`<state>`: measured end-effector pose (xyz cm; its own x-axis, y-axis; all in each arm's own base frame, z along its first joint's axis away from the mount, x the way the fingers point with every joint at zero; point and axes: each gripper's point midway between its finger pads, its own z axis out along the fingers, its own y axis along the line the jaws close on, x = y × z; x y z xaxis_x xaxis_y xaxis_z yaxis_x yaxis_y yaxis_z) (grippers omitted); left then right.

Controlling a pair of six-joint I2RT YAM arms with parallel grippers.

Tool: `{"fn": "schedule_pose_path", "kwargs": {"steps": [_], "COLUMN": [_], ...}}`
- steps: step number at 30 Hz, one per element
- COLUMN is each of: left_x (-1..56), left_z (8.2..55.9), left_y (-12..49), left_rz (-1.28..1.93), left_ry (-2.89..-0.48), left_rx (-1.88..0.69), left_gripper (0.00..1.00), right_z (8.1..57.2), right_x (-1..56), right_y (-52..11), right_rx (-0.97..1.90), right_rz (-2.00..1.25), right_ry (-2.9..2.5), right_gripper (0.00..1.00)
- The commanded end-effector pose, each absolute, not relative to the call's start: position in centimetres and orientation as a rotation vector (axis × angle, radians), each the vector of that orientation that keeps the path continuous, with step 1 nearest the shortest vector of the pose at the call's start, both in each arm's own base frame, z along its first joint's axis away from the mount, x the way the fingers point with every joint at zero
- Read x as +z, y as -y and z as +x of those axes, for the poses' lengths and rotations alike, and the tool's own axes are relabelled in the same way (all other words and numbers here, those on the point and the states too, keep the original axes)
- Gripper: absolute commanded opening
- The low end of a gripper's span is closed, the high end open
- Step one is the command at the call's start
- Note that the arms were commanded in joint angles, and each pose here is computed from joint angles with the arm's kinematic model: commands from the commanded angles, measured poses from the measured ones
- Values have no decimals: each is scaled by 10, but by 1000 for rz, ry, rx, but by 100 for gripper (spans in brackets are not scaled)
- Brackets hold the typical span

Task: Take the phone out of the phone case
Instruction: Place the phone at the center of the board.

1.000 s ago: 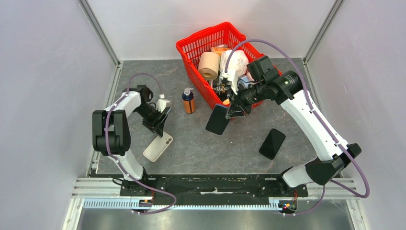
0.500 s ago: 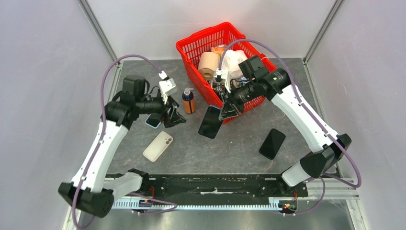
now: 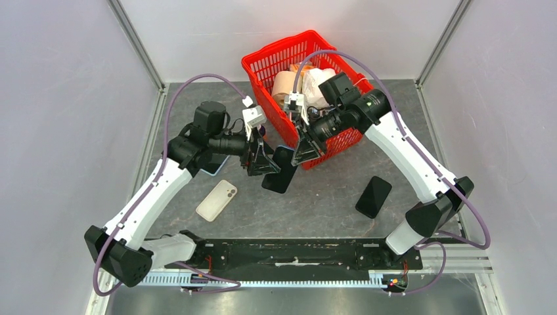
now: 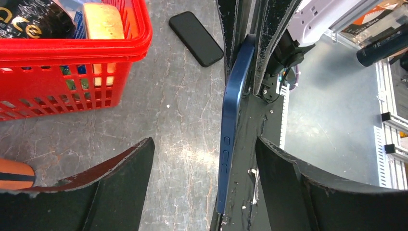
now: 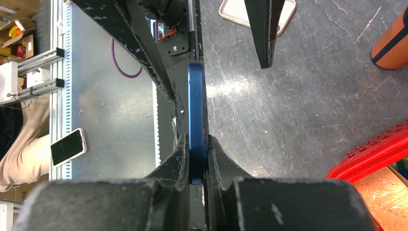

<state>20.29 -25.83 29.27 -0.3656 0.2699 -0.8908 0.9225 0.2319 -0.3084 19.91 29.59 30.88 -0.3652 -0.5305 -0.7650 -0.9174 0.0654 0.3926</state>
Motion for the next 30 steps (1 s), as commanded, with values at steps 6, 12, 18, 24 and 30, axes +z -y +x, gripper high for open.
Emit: {"fn": "schedule_pose_path", "kwargs": {"steps": [6, 12, 18, 24, 30], "left_x": [304, 297, 273, 224, 179], "left_z": [187, 181, 173, 164, 161], "left_y": [274, 275, 255, 221, 193], "left_rz": [1091, 1101, 1209, 1326, 1314], "left_ry": [-1735, -1754, -1832, -2024, -2215], "left_rx": [-1316, -1365, -1233, -1071, -992], "left_gripper": [48, 2, 2, 2, 2], "right_z": [193, 196, 201, 203, 206], "right_x": [332, 326, 319, 318, 318], "right_y": [-303, -300, -289, -280, -279], "right_rx": [1297, 1248, 1129, 1056, 1037], "right_rz": [-1454, -1448, -1430, -1422, -1415], "right_ry": [-1826, -1847, -1879, -1880, -1884], "right_gripper": [0, 17, 64, 79, 83]}}
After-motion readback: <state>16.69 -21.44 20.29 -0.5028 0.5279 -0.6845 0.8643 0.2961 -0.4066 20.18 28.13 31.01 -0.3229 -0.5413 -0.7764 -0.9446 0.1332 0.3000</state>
